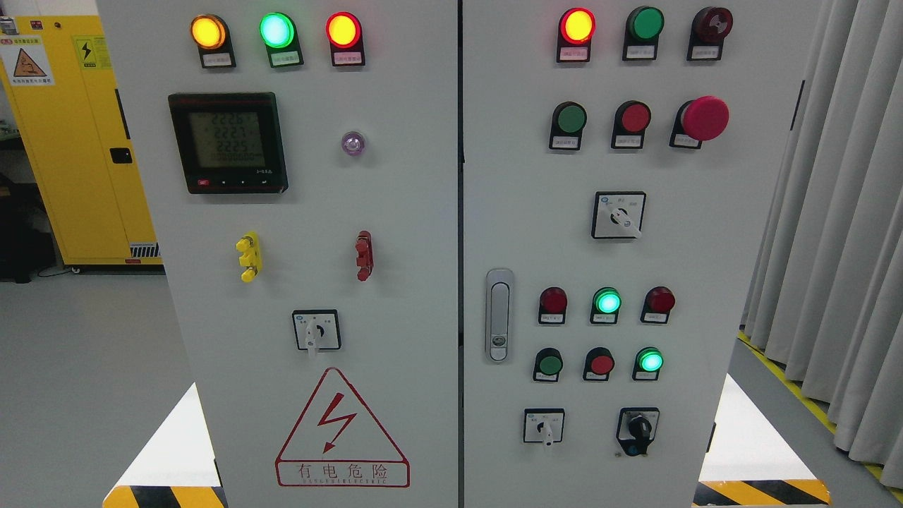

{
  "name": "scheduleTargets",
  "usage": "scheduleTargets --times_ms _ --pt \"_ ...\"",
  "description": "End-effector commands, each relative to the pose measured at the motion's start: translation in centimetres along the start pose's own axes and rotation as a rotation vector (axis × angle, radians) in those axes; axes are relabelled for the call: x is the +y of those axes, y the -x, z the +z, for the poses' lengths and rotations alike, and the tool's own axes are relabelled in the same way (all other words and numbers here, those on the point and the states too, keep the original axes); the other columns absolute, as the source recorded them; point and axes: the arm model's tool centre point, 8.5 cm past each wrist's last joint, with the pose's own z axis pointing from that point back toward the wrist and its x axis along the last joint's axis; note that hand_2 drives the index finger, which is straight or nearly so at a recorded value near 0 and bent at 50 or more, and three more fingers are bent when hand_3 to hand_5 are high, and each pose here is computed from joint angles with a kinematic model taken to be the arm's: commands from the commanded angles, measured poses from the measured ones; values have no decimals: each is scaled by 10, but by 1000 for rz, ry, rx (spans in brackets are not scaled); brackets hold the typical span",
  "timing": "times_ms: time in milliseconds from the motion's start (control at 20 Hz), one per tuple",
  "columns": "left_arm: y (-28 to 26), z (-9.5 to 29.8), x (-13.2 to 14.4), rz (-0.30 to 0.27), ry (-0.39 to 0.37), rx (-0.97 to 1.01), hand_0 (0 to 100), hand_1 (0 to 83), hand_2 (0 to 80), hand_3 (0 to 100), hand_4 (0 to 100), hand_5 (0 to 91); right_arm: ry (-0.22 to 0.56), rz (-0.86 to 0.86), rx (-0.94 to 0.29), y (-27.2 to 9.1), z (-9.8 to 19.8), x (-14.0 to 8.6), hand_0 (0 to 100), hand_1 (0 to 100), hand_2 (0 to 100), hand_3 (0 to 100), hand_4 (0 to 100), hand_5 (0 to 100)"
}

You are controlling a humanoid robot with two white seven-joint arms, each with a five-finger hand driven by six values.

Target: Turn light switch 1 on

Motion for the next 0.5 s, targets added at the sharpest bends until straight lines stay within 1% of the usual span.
scheduleTargets --times_ms 0,100,200,250,300,350,450 --pt "-82 0 5 25 -14 -318 249 206 0 137 194 0 -1 0 0 0 0 0 0 500 40 0 0 0" --pt "-112 5 11 37 -26 -434 249 218 0 166 225 0 1 0 0 0 0 0 0 500 40 0 0 0" --pt "-152 15 19 27 -36 -564 250 232 0 199 270 0 -1 0 0 0 0 0 0 500 40 0 0 0" --pt "-174 24 28 26 -51 -637 251 240 28 228 303 0 -1 0 0 0 0 0 0 500 40 0 0 0" --pt "-189 34 37 30 -72 -694 258 255 75 270 353 43 1 0 0 0 0 0 0 500 40 0 0 0" --pt "-202 43 39 29 -77 -746 264 263 75 271 356 40 -1 0 0 0 0 0 0 500 40 0 0 0" --pt "-228 64 41 19 -80 -854 279 285 127 320 402 79 -1 0 0 0 0 0 0 500 40 0 0 0"
